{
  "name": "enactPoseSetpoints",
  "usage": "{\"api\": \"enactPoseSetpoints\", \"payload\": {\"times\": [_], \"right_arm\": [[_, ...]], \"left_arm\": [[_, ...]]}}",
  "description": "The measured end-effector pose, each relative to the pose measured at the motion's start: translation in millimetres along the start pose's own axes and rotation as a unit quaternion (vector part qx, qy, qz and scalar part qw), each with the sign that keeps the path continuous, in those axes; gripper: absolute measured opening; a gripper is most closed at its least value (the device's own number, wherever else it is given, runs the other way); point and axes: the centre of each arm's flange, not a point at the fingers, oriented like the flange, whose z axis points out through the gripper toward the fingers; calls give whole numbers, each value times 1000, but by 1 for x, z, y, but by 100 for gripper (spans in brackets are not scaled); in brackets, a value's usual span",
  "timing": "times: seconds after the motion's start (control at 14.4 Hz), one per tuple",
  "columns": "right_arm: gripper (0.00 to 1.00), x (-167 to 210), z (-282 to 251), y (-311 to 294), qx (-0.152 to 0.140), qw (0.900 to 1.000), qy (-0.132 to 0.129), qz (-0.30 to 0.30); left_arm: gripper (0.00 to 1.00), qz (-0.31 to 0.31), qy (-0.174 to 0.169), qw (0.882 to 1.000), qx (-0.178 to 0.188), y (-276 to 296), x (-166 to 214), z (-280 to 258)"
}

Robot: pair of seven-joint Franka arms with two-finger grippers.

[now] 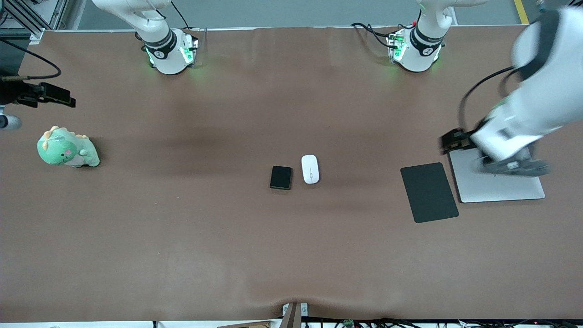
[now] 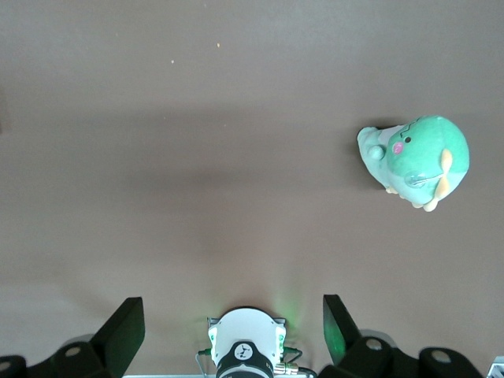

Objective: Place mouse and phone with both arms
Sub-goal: 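Reach the left gripper to the white mouse while the right gripper moves out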

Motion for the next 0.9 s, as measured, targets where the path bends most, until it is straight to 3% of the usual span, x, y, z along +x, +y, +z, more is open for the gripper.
{"api": "enactPoseSetpoints", "payload": {"times": [0.21,0.48,0.9], "right_arm": [[100,10,13,2,0,1000,-19,2],[100,19,24,2,-1,1000,-29,3],[100,45,50,-8,-3,1000,-16,-5]], "left_arm": [[100,-14,-3,1000,-10,92,13,68],[100,-57,-4,998,-21,198,3,150],[100,-113,14,993,8,273,-27,257]]}}
